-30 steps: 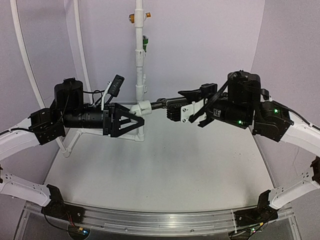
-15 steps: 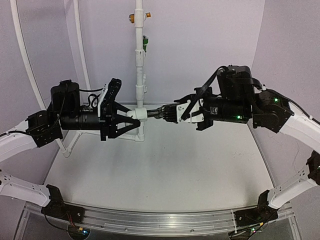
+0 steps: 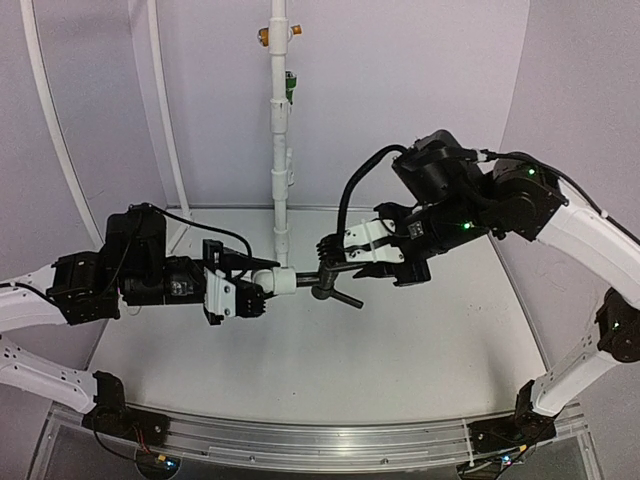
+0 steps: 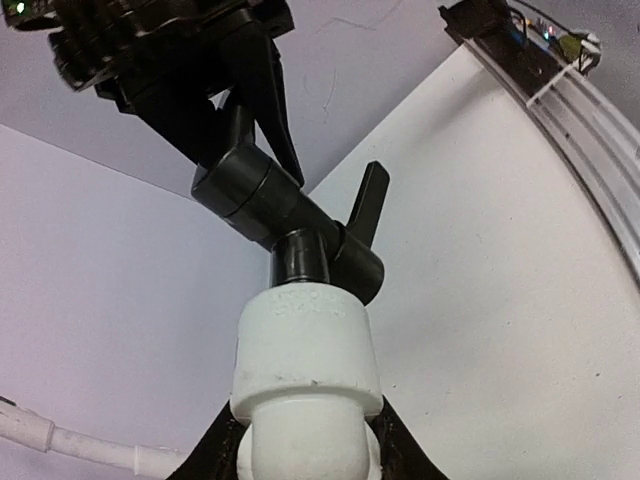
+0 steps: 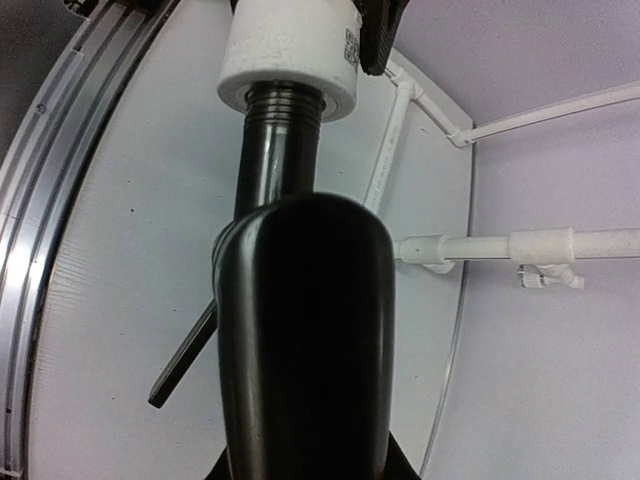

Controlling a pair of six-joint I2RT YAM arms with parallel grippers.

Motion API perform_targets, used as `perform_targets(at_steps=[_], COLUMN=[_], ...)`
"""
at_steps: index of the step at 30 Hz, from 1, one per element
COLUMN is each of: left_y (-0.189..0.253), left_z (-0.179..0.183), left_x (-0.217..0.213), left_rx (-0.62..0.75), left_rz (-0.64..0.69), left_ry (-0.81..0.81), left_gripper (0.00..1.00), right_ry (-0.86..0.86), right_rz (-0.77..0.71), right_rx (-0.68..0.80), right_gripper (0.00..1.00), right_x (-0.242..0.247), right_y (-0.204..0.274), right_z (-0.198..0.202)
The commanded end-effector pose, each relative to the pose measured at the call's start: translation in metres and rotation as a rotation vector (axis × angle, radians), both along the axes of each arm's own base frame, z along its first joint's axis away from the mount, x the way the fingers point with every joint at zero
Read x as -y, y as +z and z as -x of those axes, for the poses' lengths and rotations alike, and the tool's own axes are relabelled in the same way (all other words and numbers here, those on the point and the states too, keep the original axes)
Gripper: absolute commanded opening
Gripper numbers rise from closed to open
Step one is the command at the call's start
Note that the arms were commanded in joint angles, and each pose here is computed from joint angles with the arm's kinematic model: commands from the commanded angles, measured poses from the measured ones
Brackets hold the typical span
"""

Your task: Install the water faucets

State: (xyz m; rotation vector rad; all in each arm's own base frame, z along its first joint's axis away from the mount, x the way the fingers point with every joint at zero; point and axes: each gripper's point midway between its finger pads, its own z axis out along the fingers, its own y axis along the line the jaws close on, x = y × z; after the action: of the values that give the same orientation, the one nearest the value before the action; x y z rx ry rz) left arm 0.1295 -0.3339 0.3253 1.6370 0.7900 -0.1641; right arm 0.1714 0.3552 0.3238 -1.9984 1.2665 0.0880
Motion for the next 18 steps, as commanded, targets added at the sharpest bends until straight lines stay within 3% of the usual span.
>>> perform_targets(at_steps=[1, 4, 8, 14, 18], left_y=[-0.005, -0.004, 0.007, 0.015, 0.036], left_z=[-0.027, -0.031, -0.031, -0.034, -0.049], left_x=[-0.012, -0.015, -0.022, -0.035, -0.045], left_rx=[0.389, 0.537, 0.450, 0.099, -0.251], left_rz=[-0.102, -0.114, -0.066, 0.074, 0.254], left_ry=[0.109, 0.127, 0.165, 0.286, 0.470], left_gripper=[0.24, 0.40, 0.63, 0.99, 1.00], right_ry=[0.003, -0.017, -0.096, -0.195, -0.241], right_rz=[-0.072, -0.071, -0.104, -0.199, -0.235], right_rx=[-0.130, -0.109, 0.040, 0.329, 0.496], right_gripper=[0.00, 0.00, 0.00, 0.00, 0.00], right_x=[-0.009, -0.004, 0.004, 0.025, 0.038], right_y=[0.013, 0.014, 0.031, 0.085, 0.115], right_z=[0.017, 0.010, -0.018, -0.052, -0.065])
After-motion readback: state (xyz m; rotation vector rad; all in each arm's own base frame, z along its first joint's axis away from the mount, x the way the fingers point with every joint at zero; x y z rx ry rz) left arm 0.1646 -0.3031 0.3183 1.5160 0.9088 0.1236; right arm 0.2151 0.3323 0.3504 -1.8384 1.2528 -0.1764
